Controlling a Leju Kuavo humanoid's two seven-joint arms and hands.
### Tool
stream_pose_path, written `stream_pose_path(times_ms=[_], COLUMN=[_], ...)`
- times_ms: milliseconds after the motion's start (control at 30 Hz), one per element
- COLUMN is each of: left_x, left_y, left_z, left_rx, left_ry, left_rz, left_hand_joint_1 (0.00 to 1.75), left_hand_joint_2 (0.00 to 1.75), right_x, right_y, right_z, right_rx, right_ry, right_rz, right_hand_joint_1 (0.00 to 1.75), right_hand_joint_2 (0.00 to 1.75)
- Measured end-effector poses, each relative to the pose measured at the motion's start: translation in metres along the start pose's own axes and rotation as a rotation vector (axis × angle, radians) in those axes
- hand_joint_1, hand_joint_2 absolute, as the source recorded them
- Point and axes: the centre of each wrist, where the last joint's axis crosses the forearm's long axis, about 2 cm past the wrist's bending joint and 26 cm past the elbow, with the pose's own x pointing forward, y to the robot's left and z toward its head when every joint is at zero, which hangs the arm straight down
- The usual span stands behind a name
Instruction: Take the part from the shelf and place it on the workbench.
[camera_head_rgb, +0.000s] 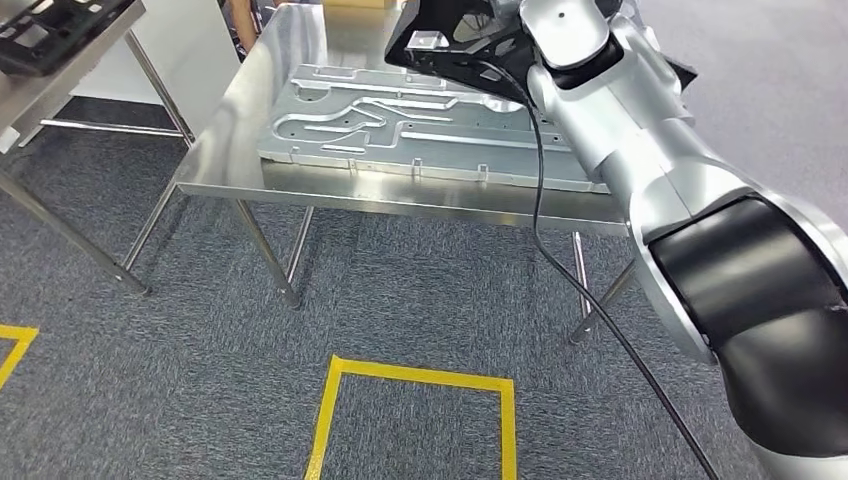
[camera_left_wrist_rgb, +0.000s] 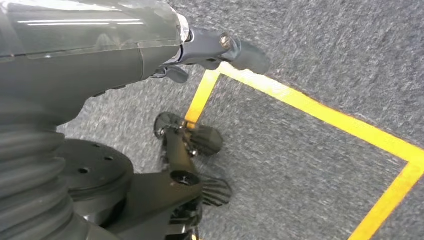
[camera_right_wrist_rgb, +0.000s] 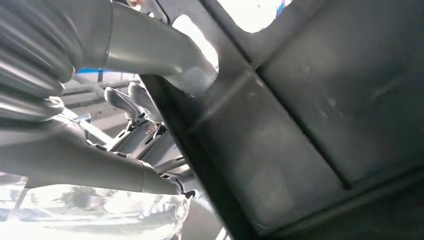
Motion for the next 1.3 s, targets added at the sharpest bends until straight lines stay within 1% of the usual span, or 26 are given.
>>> stream_pose_path(times_ms=[167,333,500,700,933,1200,1300], left_x=[0.003,0.0,-0.003,-0.001,-0.002,0.001,0.002], left_y=[0.0,0.002,0.004,0.003,0.002,0.001,0.001], left_z=[-0.001,0.0,0.001,0.0,0.001,-0.001,-0.001], left_rx=[0.004,0.015,0.024,0.024,0.02,0.016,0.015], left_ry=[-0.005,0.002,0.004,-0.005,-0.001,-0.007,-0.007], left_rz=[0.005,0.014,0.019,0.024,0.021,0.02,0.021], left_hand_joint_1=[0.0,0.0,0.0,0.0,0.0,0.0,0.0], left_hand_joint_2=[1.75,1.75,1.75,1.75,1.75,1.75,1.75], right_x=[-0.005,0.002,0.003,-0.001,-0.001,-0.01,-0.009], right_y=[-0.009,0.0,-0.002,-0.01,-0.003,-0.012,-0.01], right_z=[-0.004,0.0,-0.001,-0.005,-0.002,-0.007,-0.006], right_rx=[-0.023,-0.003,-0.006,-0.028,-0.009,-0.015,-0.011], right_ry=[0.004,-0.016,-0.021,-0.015,-0.016,-0.002,-0.006], right_rz=[0.014,0.014,0.015,0.02,0.022,0.034,0.033], right_hand_joint_1=[1.75,1.75,1.75,1.75,1.75,1.75,1.75], right_hand_joint_2=[1.75,1.75,1.75,1.75,1.75,1.75,1.75])
